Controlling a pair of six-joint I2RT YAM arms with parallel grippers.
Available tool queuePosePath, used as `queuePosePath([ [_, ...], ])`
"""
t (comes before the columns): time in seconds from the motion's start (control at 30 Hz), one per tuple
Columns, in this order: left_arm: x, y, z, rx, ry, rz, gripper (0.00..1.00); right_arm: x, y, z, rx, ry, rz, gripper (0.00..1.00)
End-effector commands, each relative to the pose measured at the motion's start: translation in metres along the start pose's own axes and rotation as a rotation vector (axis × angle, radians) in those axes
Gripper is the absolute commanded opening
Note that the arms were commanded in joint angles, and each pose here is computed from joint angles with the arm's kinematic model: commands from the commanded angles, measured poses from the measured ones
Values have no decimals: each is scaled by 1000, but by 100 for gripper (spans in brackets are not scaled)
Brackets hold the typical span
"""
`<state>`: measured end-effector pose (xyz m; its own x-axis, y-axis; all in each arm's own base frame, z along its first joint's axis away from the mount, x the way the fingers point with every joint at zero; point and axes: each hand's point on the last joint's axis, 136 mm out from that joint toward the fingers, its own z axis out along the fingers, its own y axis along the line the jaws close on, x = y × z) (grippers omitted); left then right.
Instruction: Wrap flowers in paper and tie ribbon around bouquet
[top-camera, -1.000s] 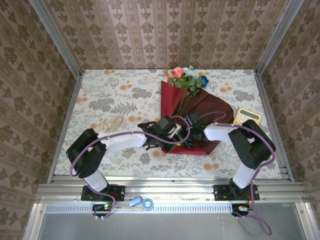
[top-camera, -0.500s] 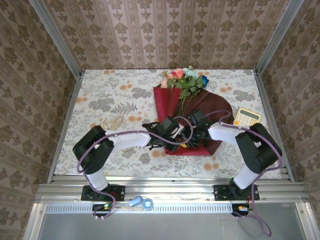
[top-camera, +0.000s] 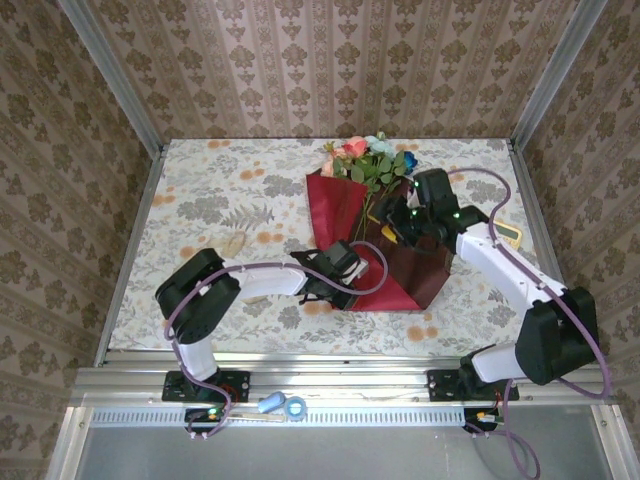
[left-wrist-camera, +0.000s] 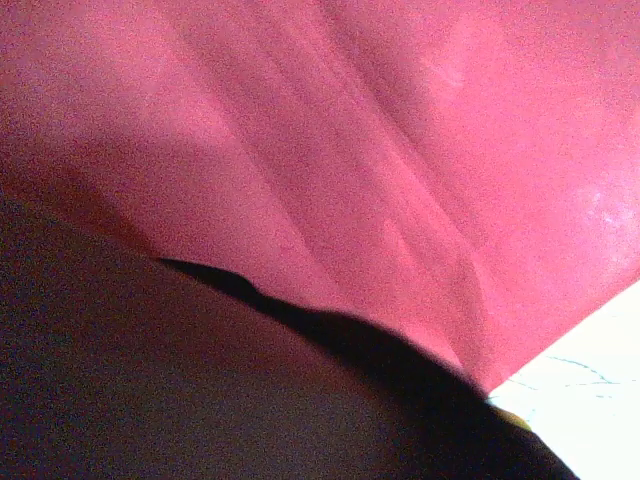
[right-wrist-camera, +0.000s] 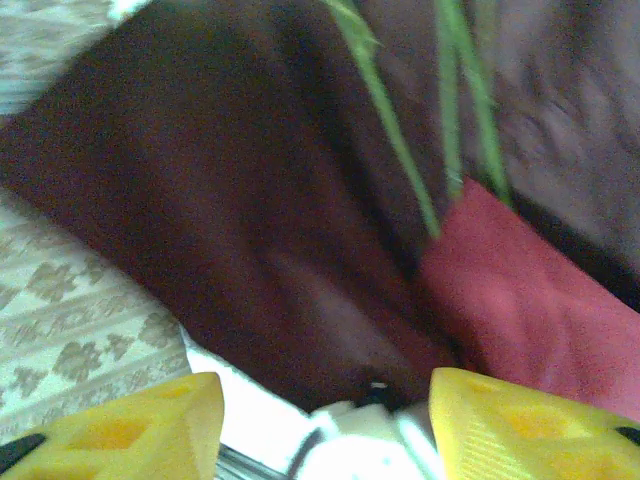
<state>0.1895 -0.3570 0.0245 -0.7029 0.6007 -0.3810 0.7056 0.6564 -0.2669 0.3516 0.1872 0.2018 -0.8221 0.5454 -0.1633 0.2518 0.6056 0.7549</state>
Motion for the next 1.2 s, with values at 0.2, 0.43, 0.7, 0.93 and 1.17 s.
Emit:
queuePosePath([
  [0.2, 16, -2, 3, -2, 71, 39, 18, 2, 1, 24, 134, 141, -242, 66],
  [0.43, 16, -3, 3, -3, 73, 41, 17, 12, -1, 38, 121, 145, -200, 74],
  [0.7, 11, -3, -3, -20, 61, 46, 20, 14, -11, 67, 171, 174, -193, 28],
  [0.93, -15, -9, -71, -8, -70, -87, 59, -3, -74, 54, 421, 162, -323, 0],
  [1.17, 5, 15, -102, 129, -150, -408, 59, -7, -106, 63, 458, 236, -344, 0],
])
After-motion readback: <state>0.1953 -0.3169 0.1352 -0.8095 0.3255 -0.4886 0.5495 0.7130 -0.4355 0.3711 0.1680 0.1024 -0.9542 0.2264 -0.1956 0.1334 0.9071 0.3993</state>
